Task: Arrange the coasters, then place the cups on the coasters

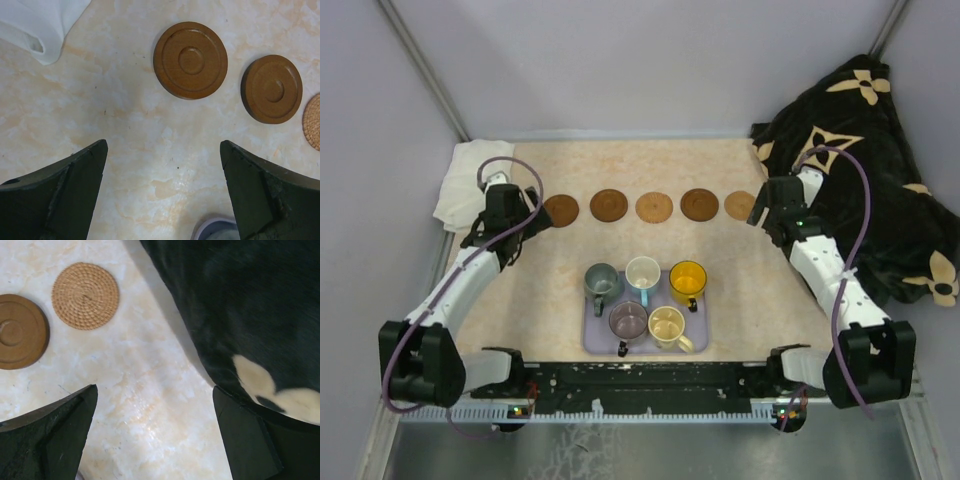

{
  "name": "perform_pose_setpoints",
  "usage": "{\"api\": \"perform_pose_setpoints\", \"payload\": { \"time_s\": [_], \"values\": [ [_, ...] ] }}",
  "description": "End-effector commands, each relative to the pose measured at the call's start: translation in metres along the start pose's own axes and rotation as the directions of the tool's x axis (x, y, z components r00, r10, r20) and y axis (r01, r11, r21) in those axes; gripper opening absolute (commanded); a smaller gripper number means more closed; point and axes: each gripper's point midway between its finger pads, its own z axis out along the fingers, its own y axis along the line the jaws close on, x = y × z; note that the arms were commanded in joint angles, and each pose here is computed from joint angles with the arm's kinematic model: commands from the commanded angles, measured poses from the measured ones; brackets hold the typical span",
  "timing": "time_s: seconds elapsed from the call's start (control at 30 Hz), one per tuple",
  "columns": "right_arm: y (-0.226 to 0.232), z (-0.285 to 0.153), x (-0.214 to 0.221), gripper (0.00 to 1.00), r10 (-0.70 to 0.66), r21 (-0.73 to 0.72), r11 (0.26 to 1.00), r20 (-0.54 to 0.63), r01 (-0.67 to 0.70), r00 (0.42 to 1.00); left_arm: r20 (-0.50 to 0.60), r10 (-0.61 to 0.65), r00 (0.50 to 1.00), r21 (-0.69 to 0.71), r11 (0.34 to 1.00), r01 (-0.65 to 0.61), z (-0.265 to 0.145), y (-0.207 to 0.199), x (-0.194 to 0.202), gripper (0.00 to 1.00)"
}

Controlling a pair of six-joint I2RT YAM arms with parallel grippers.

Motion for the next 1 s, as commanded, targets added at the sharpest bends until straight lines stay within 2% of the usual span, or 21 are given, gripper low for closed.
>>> {"api": "perform_pose_setpoints", "payload": {
  "time_s": [0.0,0.17,0.37,0.43,0.7,0.83,0.97],
  "values": [
    [0.041,0.014,-0.04,0.99,-0.003,-0.139,0.99,0.107,0.018,0.994,0.015,0.009,1.0,-0.009,1.0,-0.009,0.026,-0.009,-0.011,0.99],
    [0.07,0.048,-0.039,0.99,-0.043,-0.163,0.985,0.043,0.049,0.998,-0.038,0.002,0.999,-0.04,0.999,-0.003,0.058,-0.016,-0.007,1.0],
    [0.098,0.078,-0.038,0.88,-0.076,-0.19,0.979,0.02,0.078,0.997,-0.058,0.005,0.998,-0.081,0.997,-0.01,0.087,-0.019,-0.007,1.0],
    [0.103,0.09,-0.034,0.84,-0.09,-0.184,0.979,0.006,0.089,0.996,-0.05,0.014,0.999,-0.1,0.995,-0.019,0.094,-0.017,-0.008,1.0],
    [0.12,0.128,-0.009,0.47,-0.133,-0.194,0.974,-0.067,0.118,0.989,-0.075,0.052,0.996,-0.166,0.984,-0.064,0.117,-0.012,-0.007,1.0],
    [0.132,0.131,-0.003,0.41,-0.151,-0.228,0.965,-0.085,0.128,0.985,-0.091,0.055,0.994,-0.137,0.988,-0.068,0.125,-0.019,-0.004,1.0],
    [0.141,0.124,-0.003,0.38,-0.197,-0.23,0.956,-0.049,0.18,0.979,-0.095,0.053,0.994,-0.101,0.993,-0.062,0.126,-0.025,-0.001,0.98]
  ]
}}
